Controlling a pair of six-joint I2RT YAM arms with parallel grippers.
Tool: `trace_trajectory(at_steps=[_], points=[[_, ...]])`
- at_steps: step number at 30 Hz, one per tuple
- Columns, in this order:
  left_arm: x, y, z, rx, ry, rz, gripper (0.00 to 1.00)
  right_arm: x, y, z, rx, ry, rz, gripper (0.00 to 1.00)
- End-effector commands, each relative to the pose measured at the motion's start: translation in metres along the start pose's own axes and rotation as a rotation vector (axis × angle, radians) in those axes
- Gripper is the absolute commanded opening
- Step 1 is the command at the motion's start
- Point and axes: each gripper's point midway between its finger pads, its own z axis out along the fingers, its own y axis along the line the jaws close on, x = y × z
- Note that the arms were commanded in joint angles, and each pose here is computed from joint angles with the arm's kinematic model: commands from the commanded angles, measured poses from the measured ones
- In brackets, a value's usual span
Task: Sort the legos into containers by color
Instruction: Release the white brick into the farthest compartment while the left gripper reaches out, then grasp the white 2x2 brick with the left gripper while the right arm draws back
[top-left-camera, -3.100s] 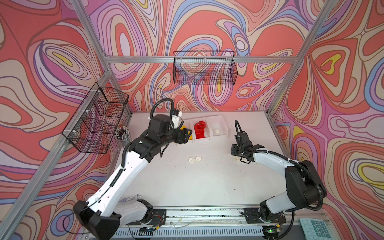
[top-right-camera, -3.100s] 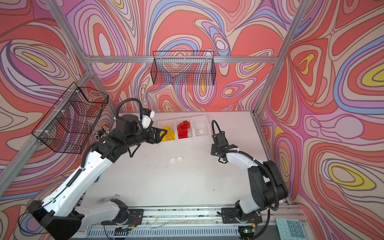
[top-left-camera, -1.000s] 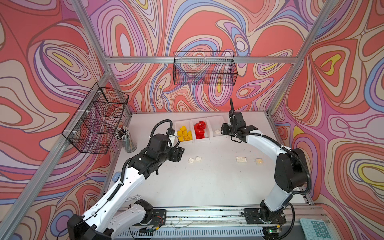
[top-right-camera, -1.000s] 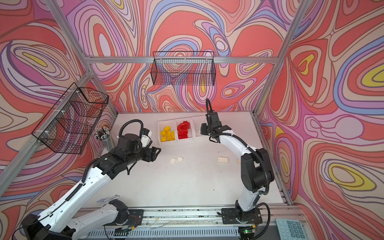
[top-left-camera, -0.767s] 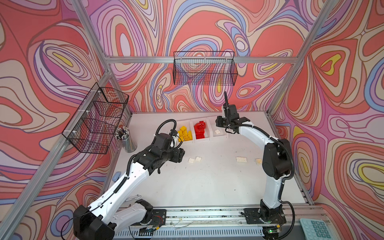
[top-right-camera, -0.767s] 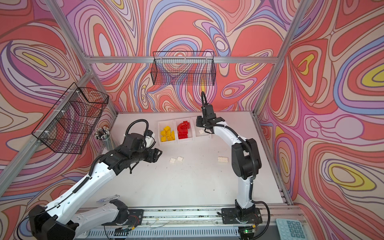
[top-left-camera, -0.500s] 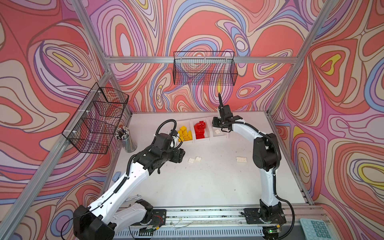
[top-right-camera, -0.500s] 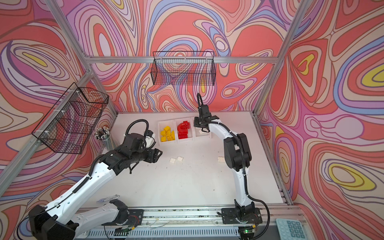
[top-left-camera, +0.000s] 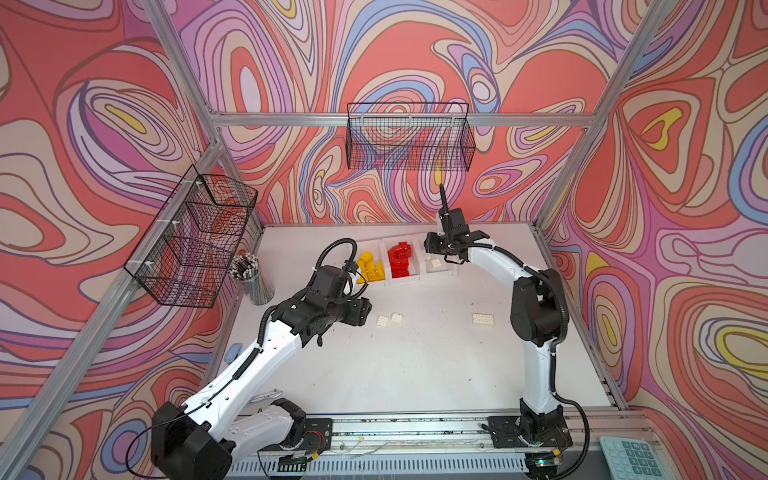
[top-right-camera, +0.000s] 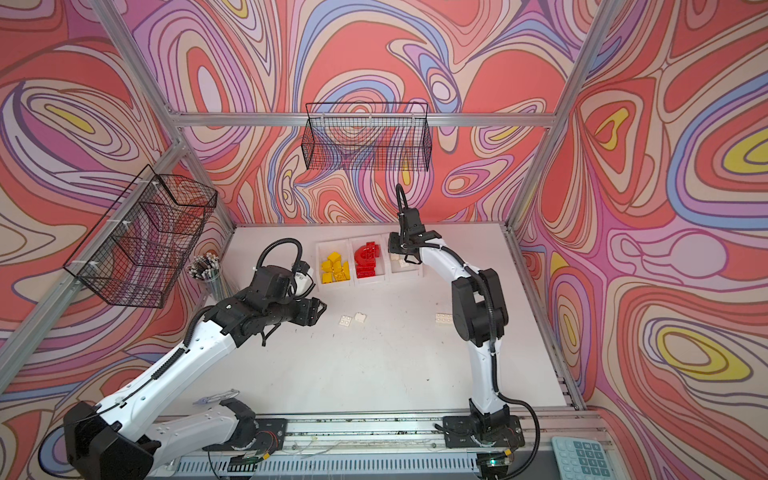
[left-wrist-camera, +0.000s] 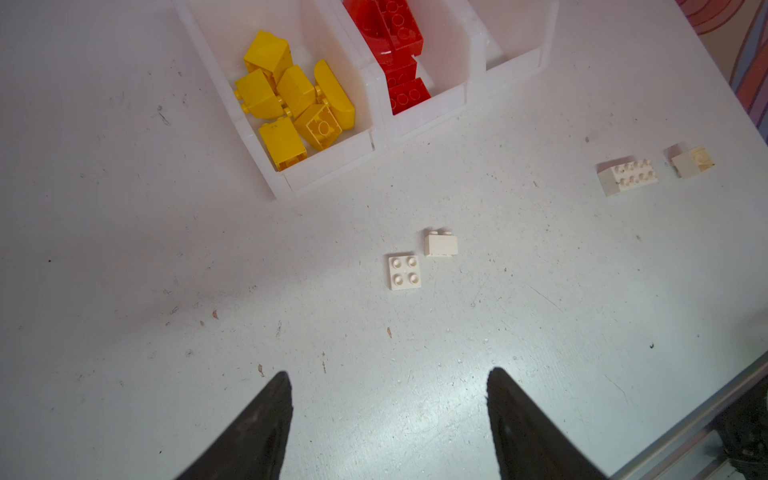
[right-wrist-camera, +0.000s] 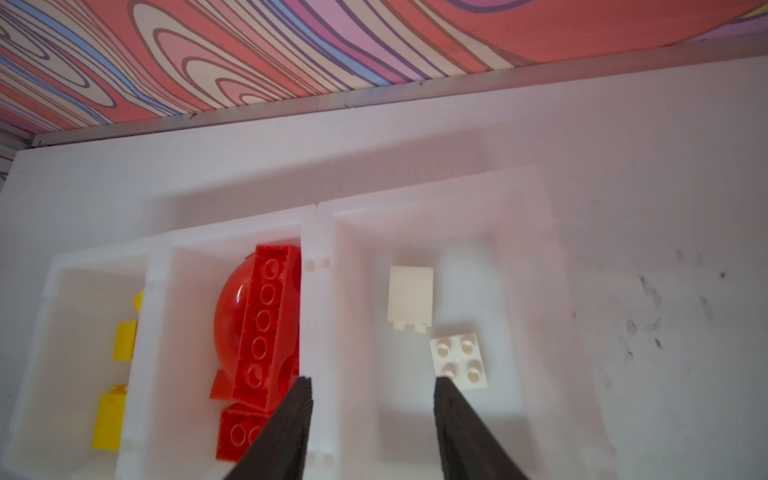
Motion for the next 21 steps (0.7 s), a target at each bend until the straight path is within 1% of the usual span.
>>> trace_trajectory(at_steps=[1,4,7,10,13,16,21], points=[[0.008,-0.001,0.010,-0.041,0.083,-0.003,0.74,-0.024,0.020,-0.057,-0.091,-0.114,0.006,0.52],[0.013,-0.009,0.023,-0.040,0.141,-0.006,0.74,-0.013,0.024,-0.092,-0.143,-0.150,0.017,0.56],[0.024,-0.013,0.040,-0.031,0.217,-0.032,0.75,0.003,0.027,-0.126,-0.221,-0.179,0.009,0.66],[0.035,-0.013,0.059,-0.053,0.275,-0.031,0.75,0.017,0.026,-0.159,-0.290,-0.227,0.019,0.73],[0.042,-0.014,0.077,-0.074,0.309,-0.033,0.74,0.032,0.029,-0.186,-0.358,-0.274,0.030,0.77],[0.045,-0.013,0.095,-0.090,0.334,-0.040,0.74,0.050,0.028,-0.202,-0.398,-0.292,0.041,0.78],[0.046,-0.019,0.121,-0.105,0.360,-0.029,0.73,0.075,0.020,-0.207,-0.383,-0.257,0.024,0.78]])
